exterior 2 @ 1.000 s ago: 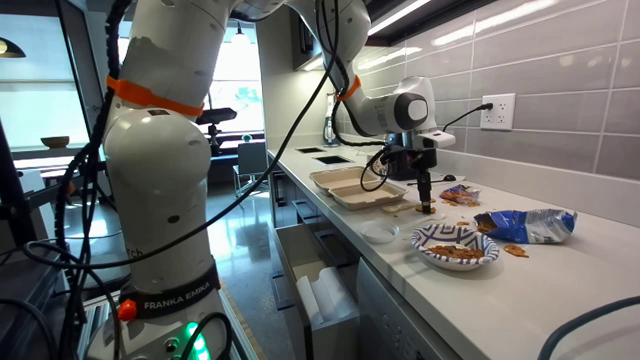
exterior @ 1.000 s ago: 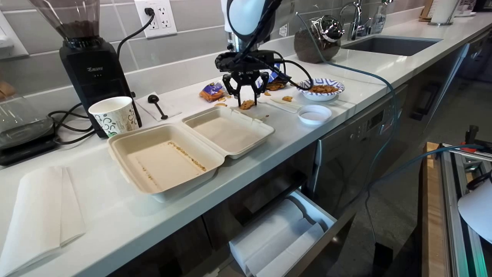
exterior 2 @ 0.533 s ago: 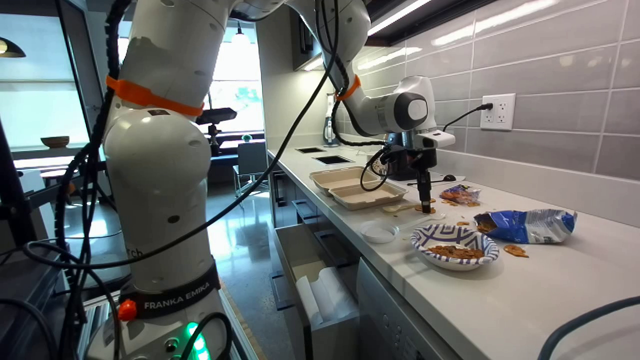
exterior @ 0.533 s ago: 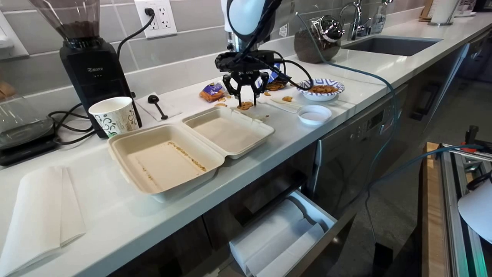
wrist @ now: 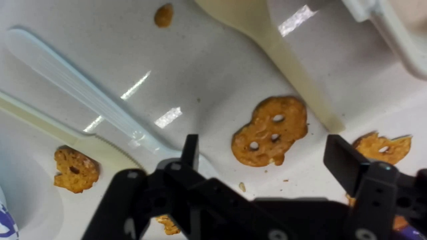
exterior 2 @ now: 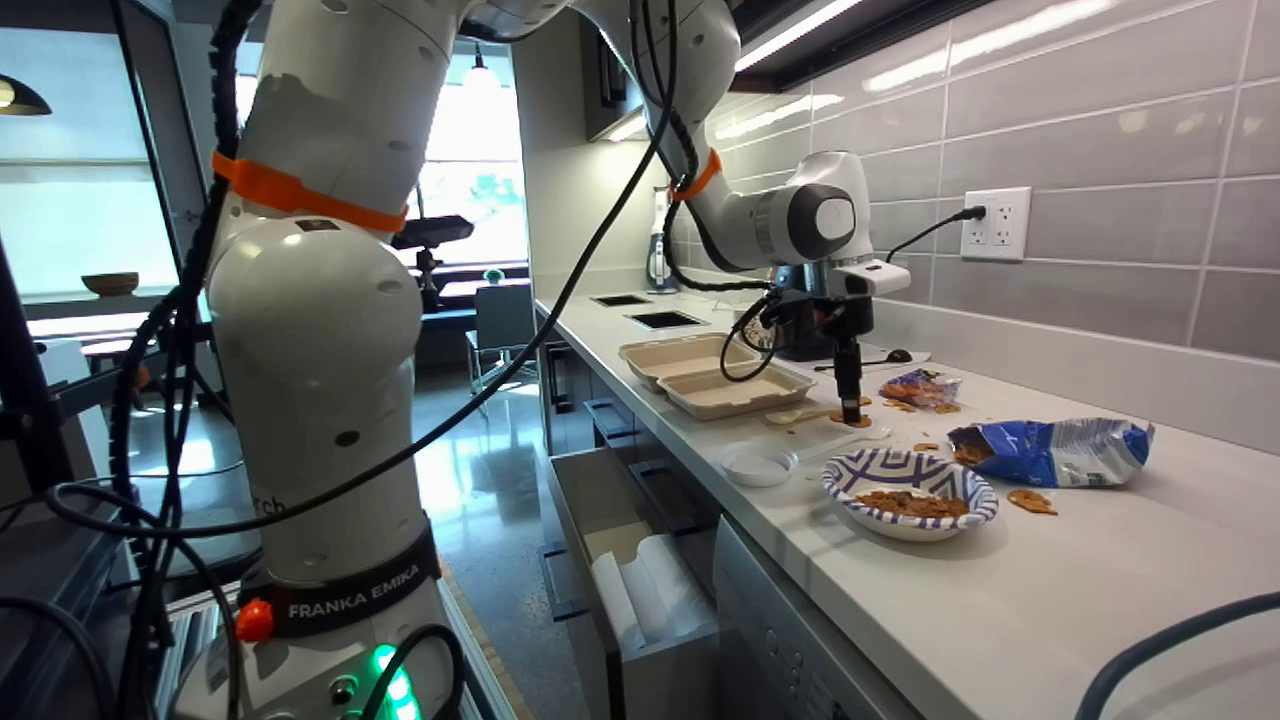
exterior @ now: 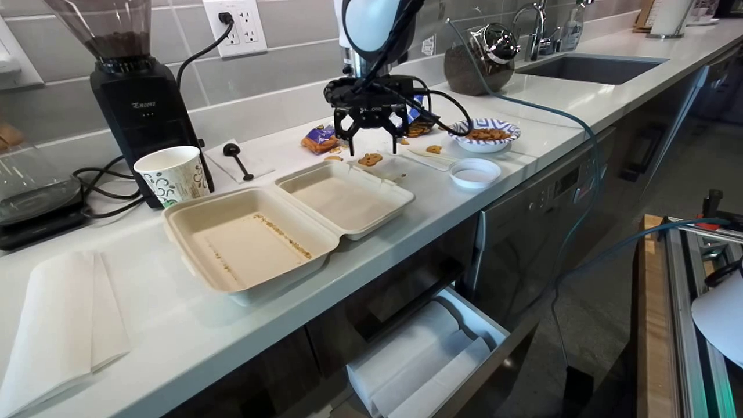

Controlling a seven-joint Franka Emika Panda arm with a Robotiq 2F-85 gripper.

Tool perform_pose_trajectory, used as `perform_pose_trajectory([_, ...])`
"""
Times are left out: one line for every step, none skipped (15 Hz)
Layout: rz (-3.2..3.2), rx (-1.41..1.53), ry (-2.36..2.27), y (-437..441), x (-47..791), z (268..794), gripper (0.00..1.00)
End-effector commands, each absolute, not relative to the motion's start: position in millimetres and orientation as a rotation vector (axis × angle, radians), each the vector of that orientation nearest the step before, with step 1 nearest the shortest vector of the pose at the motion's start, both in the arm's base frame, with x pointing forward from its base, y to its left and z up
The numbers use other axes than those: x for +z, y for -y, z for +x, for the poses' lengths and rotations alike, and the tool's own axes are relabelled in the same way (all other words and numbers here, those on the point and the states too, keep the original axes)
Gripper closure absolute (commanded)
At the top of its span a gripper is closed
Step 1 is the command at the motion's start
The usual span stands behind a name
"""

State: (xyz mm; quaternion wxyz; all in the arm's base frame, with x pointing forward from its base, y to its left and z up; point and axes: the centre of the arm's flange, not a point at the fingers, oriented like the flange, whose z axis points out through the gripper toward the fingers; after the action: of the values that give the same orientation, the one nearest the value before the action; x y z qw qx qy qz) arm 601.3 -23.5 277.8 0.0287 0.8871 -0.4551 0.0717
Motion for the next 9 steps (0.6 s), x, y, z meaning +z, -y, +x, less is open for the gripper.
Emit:
perform_pose_trajectory([2.731, 0.195, 1.451, 19.1, 276.6, 599.6, 0.00])
perform_pose_trajectory([2.726, 0.193, 1.467, 18.4, 276.1, 600.4, 0.00])
perform_pose_trajectory([2.728, 0.190, 1.466, 18.4, 275.7, 600.6, 0.00])
perform_pose_trajectory([2.728, 0.189, 1.470, 18.6, 275.2, 601.0, 0.00])
perform_pose_trajectory([2.726, 0.187, 1.474, 18.7, 274.8, 601.8, 0.00])
perform_pose_trajectory([2.725, 0.186, 1.476, 19.1, 274.4, 602.0, 0.00])
perform_pose_trajectory([2.721, 0.185, 1.478, 19.8, 273.8, 602.8, 0.00])
perform_pose_trajectory([2.719, 0.186, 1.479, 20.2, 273.6, 603.1, 0.00])
perform_pose_trajectory([2.716, 0.188, 1.480, 20.8, 273.2, 603.6, 0.00])
